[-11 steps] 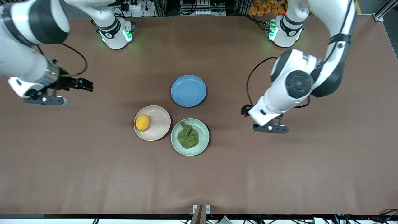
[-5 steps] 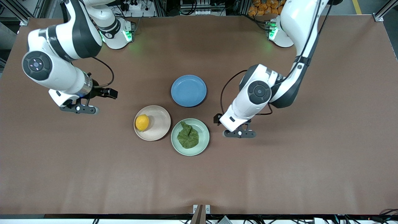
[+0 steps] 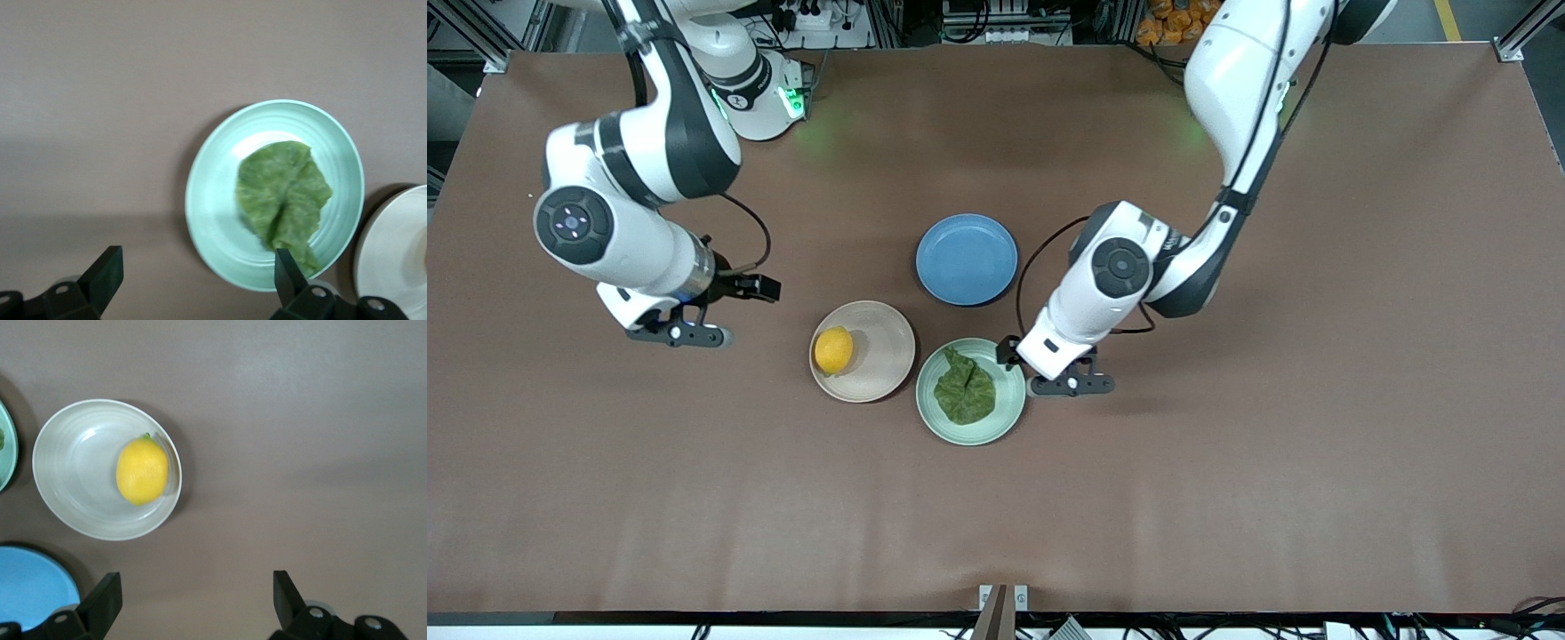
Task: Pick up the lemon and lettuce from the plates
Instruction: 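Reach the right gripper toward the lemon while the left gripper reaches the lettuce, then lower and close the right gripper on the lemon while the left gripper grasps lettuce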
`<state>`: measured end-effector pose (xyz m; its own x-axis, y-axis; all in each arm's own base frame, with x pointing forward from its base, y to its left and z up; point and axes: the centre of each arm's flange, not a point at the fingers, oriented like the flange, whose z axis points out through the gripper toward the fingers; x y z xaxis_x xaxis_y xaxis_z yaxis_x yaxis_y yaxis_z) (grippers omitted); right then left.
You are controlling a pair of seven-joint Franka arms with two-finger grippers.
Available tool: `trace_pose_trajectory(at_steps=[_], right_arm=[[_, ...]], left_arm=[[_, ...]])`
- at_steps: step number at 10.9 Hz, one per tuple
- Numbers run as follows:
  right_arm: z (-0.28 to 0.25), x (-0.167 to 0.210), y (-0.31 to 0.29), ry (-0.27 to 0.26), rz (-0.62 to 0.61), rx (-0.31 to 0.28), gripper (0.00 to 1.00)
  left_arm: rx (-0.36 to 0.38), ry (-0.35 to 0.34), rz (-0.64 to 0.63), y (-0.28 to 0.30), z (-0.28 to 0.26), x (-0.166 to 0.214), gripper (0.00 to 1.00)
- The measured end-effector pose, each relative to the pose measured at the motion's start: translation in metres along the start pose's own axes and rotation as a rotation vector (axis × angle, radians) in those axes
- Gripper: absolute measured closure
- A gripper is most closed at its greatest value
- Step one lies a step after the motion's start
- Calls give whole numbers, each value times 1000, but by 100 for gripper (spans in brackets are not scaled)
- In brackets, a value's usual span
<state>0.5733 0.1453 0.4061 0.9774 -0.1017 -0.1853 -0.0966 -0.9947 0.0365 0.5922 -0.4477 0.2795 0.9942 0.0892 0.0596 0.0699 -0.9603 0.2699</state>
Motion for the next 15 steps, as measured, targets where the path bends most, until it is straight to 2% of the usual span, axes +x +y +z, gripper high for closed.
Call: trace_pose_trajectory(at_steps=[5,8,11,15], right_arm=[[58,23,-31,15,-6,6,0],[82,28,-47,24,8,9,0],[110,34,-62,36,-10,14,0],[152,31,-69,86,-20,34,0]], left_arm=[[-91,42,-48,30,62,-20,0],[-110,60,-63,34,97,-32,0],[-121,67,-68,39,107,-35,0],[-131,78,-74,42,119,-42,0]])
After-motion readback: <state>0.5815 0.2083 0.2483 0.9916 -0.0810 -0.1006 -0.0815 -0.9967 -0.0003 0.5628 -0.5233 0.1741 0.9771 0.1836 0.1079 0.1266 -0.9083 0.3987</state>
